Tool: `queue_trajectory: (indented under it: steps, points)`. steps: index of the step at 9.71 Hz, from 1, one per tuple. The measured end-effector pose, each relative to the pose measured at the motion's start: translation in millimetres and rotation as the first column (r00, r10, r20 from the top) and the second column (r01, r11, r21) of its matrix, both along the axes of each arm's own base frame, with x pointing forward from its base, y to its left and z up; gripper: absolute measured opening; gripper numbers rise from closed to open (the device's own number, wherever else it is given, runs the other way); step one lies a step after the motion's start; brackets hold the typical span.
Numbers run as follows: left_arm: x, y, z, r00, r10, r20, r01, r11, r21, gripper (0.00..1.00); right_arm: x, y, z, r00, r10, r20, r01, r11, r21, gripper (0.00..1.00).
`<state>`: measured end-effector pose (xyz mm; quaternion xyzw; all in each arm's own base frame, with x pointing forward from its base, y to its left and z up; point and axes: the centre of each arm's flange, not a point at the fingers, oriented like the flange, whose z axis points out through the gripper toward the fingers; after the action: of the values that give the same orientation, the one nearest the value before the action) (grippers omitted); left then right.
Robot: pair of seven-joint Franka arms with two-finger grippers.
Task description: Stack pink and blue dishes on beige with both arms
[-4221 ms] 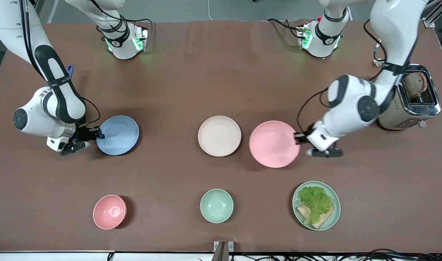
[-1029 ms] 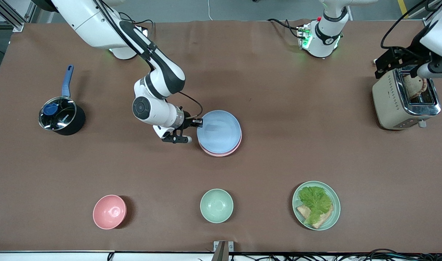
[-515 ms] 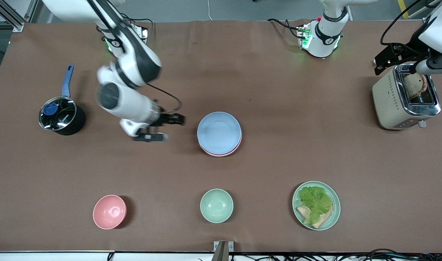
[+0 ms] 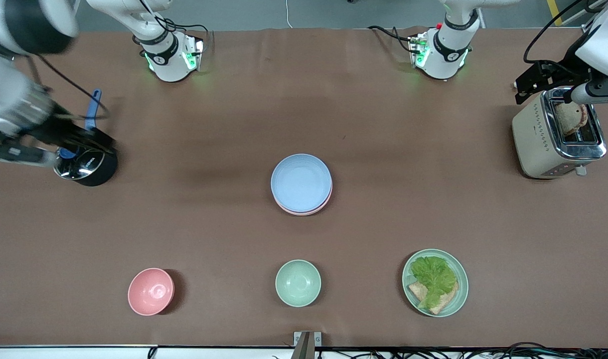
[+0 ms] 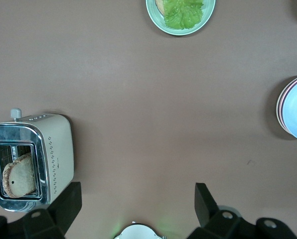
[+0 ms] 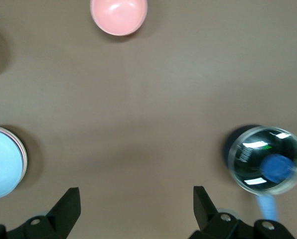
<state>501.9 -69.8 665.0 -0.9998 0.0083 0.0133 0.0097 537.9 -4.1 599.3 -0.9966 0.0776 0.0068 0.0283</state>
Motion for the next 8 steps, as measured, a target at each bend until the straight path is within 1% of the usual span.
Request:
queue_trajectory:
  steps: [1, 2, 3, 4, 7, 8]
  points:
    - [0.5, 0.1, -0.7, 1.000, 0.000, -0.001, 0.000, 1.000, 0.000, 1.00, -11.0, -29.0, 34.2, 1.000, -0.005, -0.013, 0.005, 1.000, 0.006, 1.00]
    - [1.5, -0.1, -2.2, 1.000, 0.000, -0.004, 0.000, 1.000, 0.000, 1.00, -19.6, -45.1, 61.7, 1.000, -0.010, -0.006, 0.010, 1.000, 0.004, 1.00]
    - [2.1, 0.2, -3.9, 1.000, 0.000, -0.010, 0.000, 1.000, 0.001, 1.00, -24.4, -49.3, 80.9, 1.000, -0.012, 0.005, 0.012, 1.000, -0.019, 1.00]
    - [2.4, 0.4, -5.5, 1.000, 0.000, -0.017, 0.000, 1.000, 0.001, 1.00, -24.4, -46.2, 87.2, 1.000, -0.005, 0.009, 0.005, 0.999, -0.039, 1.00]
    - [3.5, 2.1, -7.5, 1.000, 0.004, -0.023, -0.004, 1.000, 0.001, 1.00, -11.5, -35.3, 72.3, 1.000, 0.009, -0.020, -0.010, 0.999, -0.046, 1.00]
    - [3.8, 4.5, -7.6, 1.000, 0.008, -0.024, -0.008, 1.000, 0.001, 1.00, -10.4, -31.5, 71.2, 1.000, 0.014, -0.023, -0.015, 0.999, -0.049, 1.00]
